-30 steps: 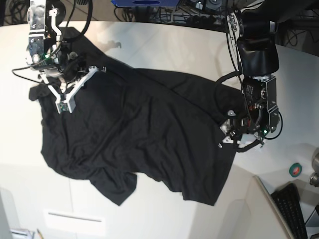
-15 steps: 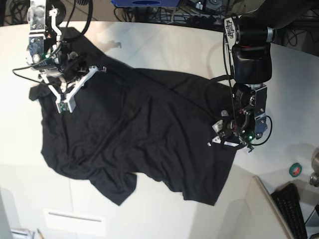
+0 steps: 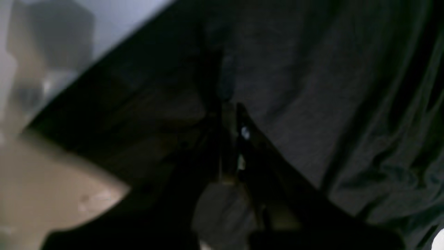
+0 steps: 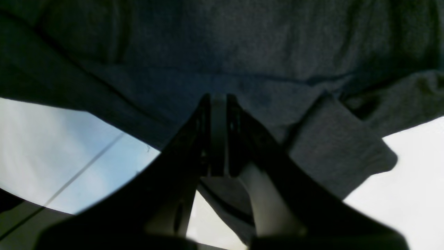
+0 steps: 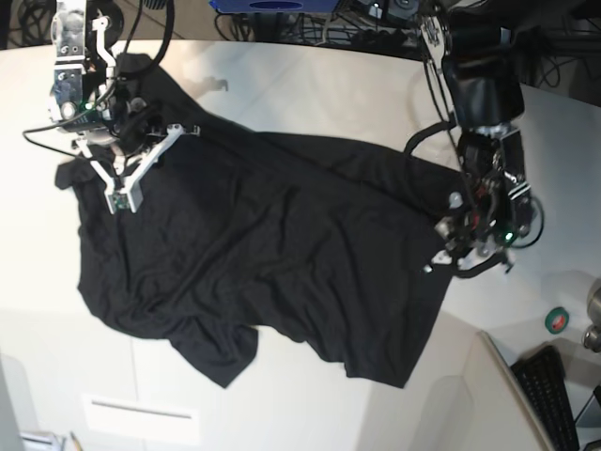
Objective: Layout the t-shirt on the table in an organized manner, then fold the t-shirt properly
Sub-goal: 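Grasp the shirt edges again with both grippers, then pull the held edges apart with both grippers to smooth the shirt, then regrasp the shirt edge with the left gripper and tug it outward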
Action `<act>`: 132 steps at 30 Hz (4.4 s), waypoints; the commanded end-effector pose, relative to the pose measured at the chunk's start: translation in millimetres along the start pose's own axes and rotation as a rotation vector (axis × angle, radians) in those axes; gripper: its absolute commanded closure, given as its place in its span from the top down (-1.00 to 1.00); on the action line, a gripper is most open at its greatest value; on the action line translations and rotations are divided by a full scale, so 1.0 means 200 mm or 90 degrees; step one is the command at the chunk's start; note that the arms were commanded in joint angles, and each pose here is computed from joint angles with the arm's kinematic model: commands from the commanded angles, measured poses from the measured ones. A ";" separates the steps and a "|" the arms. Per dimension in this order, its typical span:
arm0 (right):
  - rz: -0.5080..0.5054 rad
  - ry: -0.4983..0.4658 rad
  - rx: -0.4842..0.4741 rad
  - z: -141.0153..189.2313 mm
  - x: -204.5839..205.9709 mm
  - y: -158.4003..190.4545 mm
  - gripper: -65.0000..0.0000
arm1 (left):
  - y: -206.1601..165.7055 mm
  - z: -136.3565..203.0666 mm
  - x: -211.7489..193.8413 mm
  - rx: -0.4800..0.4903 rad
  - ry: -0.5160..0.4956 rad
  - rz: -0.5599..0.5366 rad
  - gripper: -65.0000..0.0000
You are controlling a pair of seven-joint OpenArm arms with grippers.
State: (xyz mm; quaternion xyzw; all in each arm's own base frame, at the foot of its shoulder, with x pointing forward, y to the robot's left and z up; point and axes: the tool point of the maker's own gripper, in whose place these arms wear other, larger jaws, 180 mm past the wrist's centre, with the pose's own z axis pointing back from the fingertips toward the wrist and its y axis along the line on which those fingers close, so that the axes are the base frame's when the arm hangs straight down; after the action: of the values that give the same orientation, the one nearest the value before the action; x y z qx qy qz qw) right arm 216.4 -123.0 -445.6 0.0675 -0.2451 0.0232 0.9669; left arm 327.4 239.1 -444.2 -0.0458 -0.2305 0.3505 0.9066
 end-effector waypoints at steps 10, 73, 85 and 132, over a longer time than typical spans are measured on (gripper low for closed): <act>0.066 -0.104 0.044 0.00 0.39 0.17 -1.00 | 0.39 0.38 -0.17 0.042 -0.072 0.020 -1.00; -0.061 0.129 -0.101 -0.08 -0.36 -0.45 -1.00 | -0.23 -0.30 -0.11 0.009 0.013 -0.229 -1.00; -0.145 0.170 -0.189 0.12 -0.68 -0.72 -1.00 | -0.18 -0.34 0.17 0.067 -0.053 -0.251 -1.00; 0.045 0.101 -0.027 0.09 -0.32 -0.24 -1.00 | -0.25 -0.27 0.41 0.070 -0.137 -0.319 -1.00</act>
State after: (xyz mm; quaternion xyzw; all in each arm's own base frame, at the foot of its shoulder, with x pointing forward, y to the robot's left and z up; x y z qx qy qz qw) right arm 149.5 -168.9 -472.5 0.0428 -0.1560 0.0536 0.9854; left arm 414.4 252.2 -470.8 0.0910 -0.2753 0.1307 0.9481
